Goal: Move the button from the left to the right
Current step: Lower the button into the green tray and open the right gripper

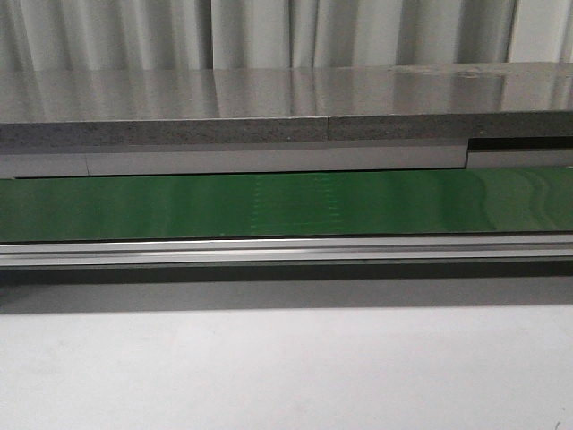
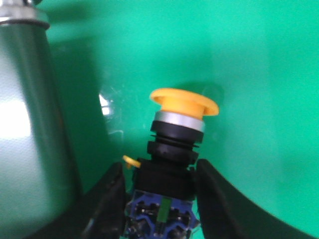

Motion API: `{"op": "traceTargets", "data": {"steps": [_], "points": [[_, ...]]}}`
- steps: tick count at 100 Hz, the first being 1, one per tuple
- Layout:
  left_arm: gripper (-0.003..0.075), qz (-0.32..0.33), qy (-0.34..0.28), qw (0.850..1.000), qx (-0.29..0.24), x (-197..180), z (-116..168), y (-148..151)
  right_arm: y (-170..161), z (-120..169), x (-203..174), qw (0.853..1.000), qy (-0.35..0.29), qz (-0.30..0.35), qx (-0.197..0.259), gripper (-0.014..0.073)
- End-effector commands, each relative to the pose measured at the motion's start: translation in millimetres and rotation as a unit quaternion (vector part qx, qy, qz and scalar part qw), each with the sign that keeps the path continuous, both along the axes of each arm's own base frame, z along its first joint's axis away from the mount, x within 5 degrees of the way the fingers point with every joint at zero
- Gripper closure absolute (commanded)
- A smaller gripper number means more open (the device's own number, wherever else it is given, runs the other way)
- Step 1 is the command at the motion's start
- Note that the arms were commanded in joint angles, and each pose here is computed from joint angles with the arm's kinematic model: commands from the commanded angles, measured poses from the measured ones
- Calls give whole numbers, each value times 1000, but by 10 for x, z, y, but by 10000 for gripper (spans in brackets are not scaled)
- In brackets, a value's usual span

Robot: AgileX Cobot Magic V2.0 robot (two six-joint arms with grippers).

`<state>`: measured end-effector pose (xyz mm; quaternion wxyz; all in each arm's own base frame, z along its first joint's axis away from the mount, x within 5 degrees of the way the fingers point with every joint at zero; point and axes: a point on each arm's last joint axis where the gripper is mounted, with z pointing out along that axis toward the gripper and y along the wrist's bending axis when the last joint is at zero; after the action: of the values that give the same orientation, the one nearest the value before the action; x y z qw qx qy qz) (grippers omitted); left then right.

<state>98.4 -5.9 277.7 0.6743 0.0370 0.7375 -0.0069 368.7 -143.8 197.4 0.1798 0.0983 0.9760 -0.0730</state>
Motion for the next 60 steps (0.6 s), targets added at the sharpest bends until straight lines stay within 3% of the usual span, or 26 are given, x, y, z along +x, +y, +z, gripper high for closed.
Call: {"op": "traceTargets", "data": {"steps": [1,15,39,60], "points": [[741,1,-53,999,-9,7,171,1,-38,310,26,998,-54,3,-26,209],[741,1,-53,999,-9,7,171,1,-38,310,25,998,-53,3,-26,94],[741,1,-53,999,-9,7,171,1,-36,394,19,997,-67,-6,-26,96],[741,1,-53,999,-9,7,171,1,62,843,-44,987,-156,-17,-28,96]]}}
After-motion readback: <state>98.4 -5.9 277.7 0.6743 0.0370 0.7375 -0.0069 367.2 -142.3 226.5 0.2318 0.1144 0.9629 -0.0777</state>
